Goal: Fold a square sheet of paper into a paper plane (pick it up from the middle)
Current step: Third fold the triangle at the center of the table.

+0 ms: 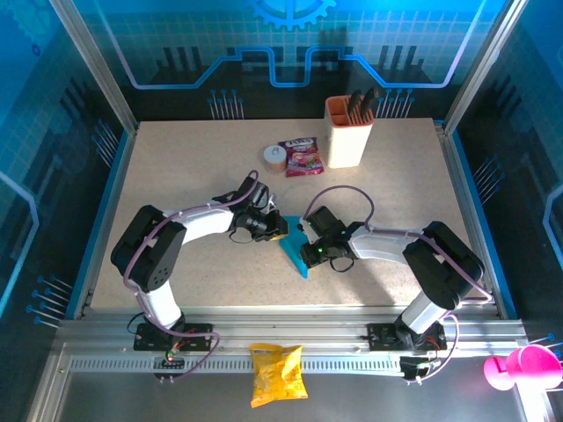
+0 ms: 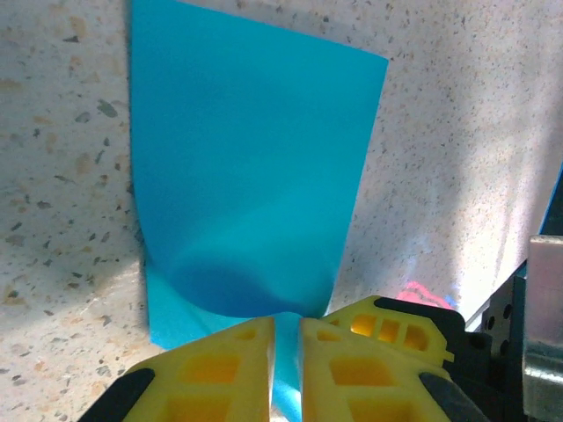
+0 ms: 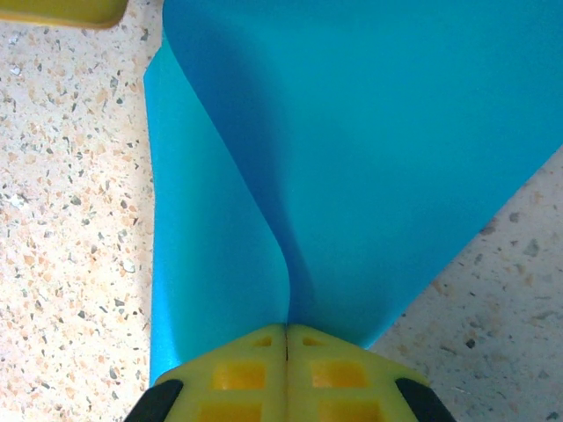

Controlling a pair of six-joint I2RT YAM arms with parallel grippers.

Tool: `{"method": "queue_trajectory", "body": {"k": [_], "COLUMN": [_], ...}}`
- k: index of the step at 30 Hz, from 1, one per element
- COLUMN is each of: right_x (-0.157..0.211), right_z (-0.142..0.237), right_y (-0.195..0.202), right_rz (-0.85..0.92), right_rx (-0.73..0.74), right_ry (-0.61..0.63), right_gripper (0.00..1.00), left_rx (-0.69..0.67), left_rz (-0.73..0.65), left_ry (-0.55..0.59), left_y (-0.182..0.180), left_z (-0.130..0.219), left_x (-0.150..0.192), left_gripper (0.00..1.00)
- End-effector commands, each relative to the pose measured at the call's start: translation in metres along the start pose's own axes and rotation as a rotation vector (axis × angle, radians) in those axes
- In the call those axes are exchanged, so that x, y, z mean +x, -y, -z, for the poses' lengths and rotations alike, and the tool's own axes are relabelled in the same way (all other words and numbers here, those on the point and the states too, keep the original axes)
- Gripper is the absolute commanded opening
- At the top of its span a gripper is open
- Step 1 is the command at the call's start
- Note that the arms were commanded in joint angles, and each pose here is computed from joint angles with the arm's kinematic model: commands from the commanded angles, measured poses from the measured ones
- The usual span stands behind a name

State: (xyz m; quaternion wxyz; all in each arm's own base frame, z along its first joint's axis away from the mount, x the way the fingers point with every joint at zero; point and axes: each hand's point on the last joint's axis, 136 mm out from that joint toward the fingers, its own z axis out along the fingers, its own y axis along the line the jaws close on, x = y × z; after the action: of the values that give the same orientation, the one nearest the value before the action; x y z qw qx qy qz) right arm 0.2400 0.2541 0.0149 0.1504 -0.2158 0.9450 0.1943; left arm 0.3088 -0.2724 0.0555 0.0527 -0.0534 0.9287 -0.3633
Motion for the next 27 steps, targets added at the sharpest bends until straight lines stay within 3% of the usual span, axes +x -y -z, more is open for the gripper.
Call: {"method": "queue_trajectory", "body": {"k": [1,10,27], "right_x": [0.011,0.012,-0.008], "right_z": [0.001,0.0,0.009], "right_y": [0.003,0.001,-0.009], "right_rz": [-0.001,-0.001,0.023], "right_rx": [0.005,0.0,-0.019], "right_ry": [-0.062,-0.066,-0.042], "right_gripper": [0.0,0.0,0.0], "left_rx": [0.011,-0.028,-0.148], "left_rz": [-0.035,-0.068,-0.05], "left_ry": [0.038,-0.011,-0.089], "left_y": [0.012,0.017,-0.035], "left_z": [0.001,-0.027,-0.056], "left_x": [-0.018,-0.055,-0.037], "left_gripper": [0.16,0.11,0.02]}}
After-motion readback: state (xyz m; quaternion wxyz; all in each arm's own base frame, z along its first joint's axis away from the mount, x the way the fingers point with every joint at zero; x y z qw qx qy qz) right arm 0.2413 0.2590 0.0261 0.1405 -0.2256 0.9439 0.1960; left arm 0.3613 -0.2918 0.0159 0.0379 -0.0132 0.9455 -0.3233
